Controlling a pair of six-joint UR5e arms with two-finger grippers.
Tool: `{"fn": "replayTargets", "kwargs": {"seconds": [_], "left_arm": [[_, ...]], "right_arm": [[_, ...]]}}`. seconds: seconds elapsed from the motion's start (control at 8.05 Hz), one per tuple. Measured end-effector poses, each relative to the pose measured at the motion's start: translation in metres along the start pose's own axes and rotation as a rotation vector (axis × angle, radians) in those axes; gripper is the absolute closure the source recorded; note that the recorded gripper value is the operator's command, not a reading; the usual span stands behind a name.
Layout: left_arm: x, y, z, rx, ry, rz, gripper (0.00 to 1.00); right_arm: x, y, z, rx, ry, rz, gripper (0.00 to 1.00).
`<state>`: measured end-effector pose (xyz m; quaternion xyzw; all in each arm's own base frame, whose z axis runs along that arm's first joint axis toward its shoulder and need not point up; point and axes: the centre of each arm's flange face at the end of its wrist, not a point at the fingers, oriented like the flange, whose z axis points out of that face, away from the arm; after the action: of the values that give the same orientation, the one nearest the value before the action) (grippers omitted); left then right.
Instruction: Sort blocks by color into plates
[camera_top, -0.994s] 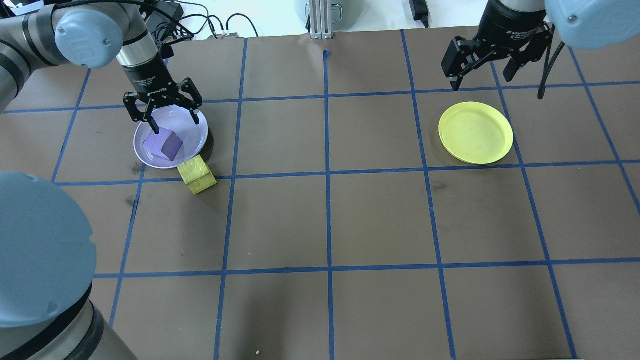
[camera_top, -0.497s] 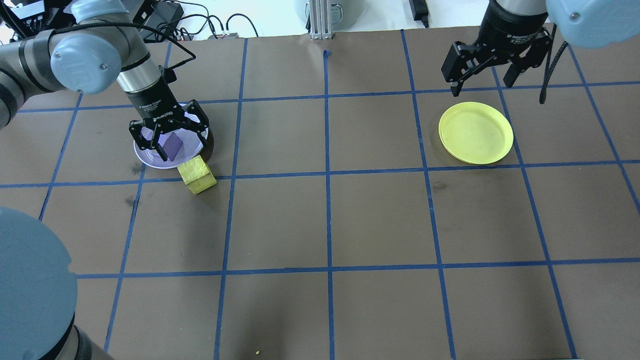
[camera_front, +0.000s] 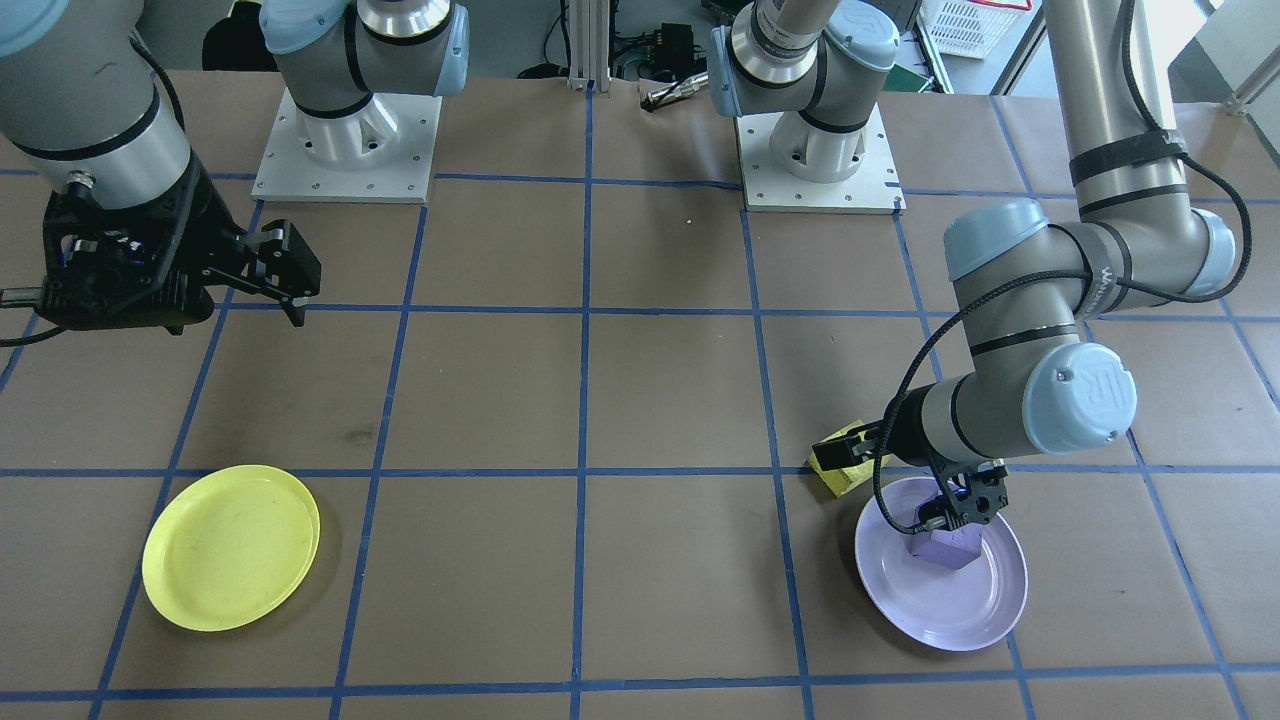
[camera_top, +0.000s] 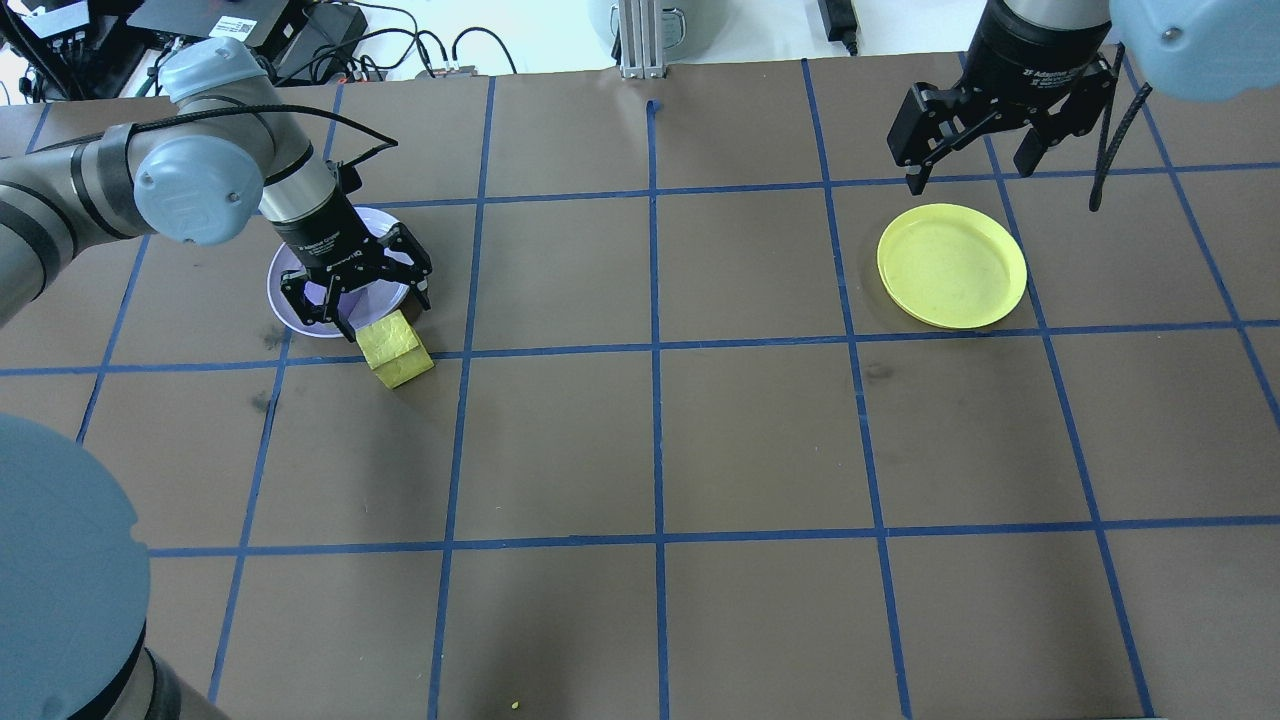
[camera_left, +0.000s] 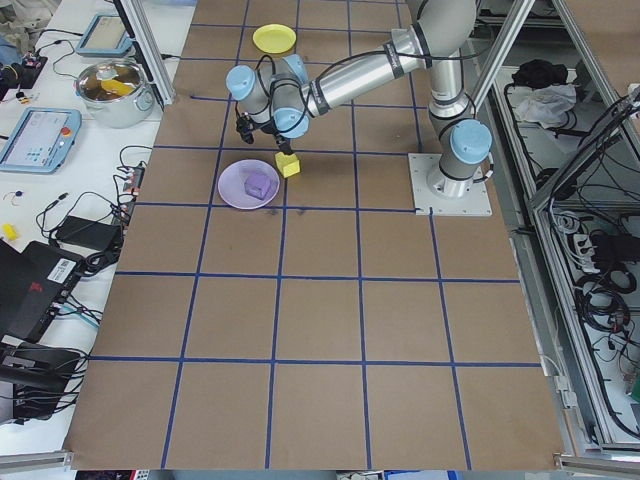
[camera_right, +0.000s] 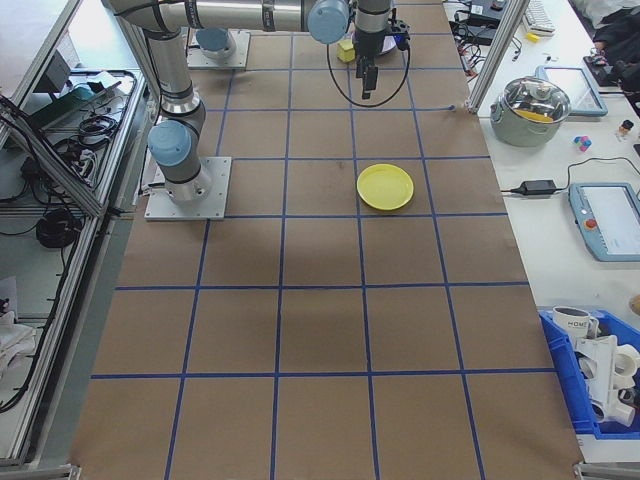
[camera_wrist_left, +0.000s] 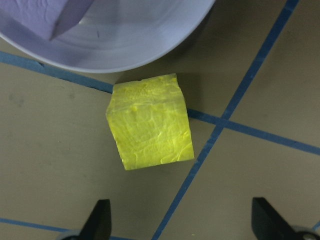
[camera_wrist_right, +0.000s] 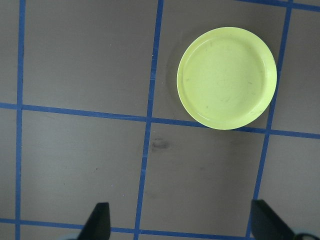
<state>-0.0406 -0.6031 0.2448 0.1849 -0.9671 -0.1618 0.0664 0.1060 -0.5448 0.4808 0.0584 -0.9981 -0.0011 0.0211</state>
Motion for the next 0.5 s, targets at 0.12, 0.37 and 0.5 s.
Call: {"fn": "replayTargets", "kwargs": {"seconds": [0.12, 0.37, 0.5], "left_arm": [[-0.0003, -0.003, 0.0034, 0.002, -0.001, 0.004, 0.0], [-0.0012, -0.0048, 0.0102, -0.007, -0.003, 0.007, 0.0], [-0.0018, -0.0051, 0.0125, -0.011, -0.007, 0.017, 0.0]], "right_arm": [[-0.0005, 0.0029, -0.0018, 0.003, -0.001, -0.005, 0.0], [-0.0011, 0.0068, -0.0011, 0.001, 0.001, -0.015, 0.0], [-0.0016, 0.0085, -0.0026, 0.004, -0.002, -0.017, 0.0]]}}
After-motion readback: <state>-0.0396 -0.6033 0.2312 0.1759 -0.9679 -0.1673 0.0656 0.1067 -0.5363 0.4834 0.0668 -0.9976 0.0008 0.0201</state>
